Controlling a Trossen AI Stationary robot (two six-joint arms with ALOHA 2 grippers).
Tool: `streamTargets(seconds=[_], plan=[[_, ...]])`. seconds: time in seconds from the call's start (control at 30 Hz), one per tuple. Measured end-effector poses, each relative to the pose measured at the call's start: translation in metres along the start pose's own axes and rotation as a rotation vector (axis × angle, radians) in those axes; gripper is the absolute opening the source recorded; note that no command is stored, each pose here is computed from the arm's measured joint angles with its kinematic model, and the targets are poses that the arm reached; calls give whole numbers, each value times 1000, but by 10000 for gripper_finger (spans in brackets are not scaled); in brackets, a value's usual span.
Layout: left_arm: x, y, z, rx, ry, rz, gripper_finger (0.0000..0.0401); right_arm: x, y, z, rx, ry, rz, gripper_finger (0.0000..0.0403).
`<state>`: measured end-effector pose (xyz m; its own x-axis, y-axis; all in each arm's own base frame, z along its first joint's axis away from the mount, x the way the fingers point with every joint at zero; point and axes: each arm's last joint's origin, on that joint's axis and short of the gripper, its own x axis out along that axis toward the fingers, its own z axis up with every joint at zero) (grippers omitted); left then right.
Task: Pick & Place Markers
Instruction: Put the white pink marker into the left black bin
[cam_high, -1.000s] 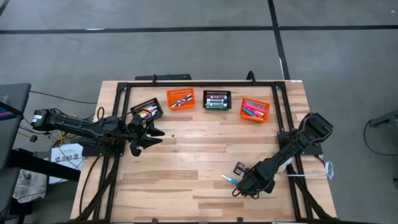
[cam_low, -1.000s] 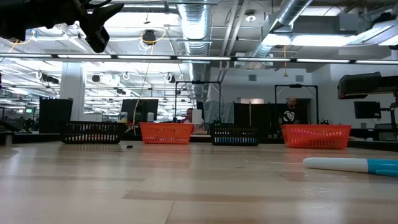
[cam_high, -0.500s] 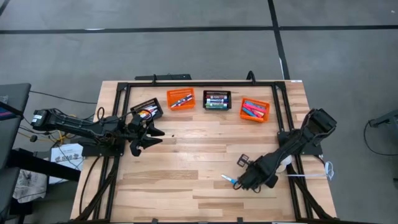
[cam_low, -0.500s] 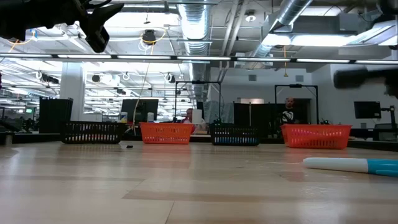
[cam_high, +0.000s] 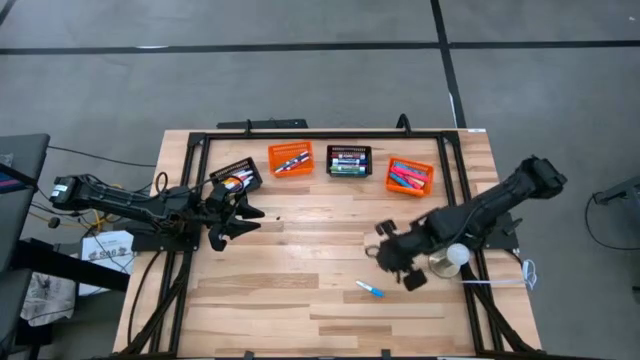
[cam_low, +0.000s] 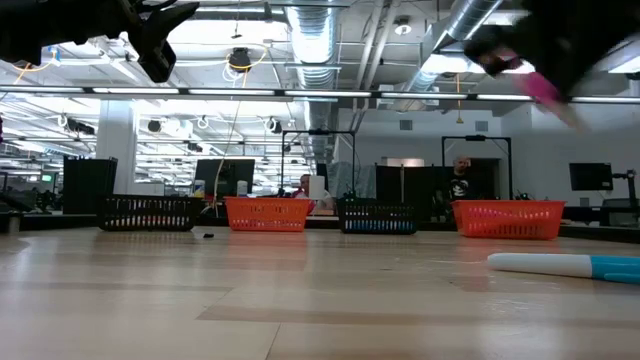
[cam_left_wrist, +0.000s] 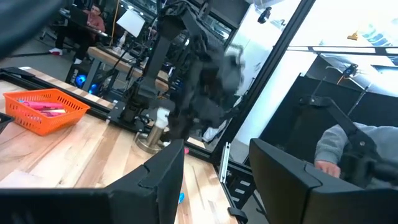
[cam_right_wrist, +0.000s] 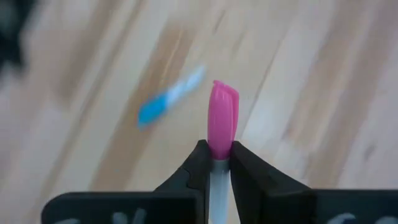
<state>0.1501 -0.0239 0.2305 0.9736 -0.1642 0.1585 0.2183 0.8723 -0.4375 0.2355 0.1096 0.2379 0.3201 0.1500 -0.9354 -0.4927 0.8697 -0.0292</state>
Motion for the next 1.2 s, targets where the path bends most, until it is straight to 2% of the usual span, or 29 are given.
streamTargets(seconds=[0.2, 0.37, 0.47, 0.77, 1.2], plan=[[0, 0, 0, 0, -1, -1, 181, -39, -37, 34, 186, -391, -32, 40], [0, 0, 1, 10, -7, -3, 181, -63, -67, 60, 261, -706, 48, 36], [0, 0, 1, 11, -8, -4, 181, -64, -83, 72, 291, -817, 118, 33], [0, -1, 1, 11, -14, -5, 181, -41, -116, 99, 362, -979, 305, 36], [0, -1, 2, 11, -19, -6, 181, -26, -137, 134, 373, -1084, 337, 36]])
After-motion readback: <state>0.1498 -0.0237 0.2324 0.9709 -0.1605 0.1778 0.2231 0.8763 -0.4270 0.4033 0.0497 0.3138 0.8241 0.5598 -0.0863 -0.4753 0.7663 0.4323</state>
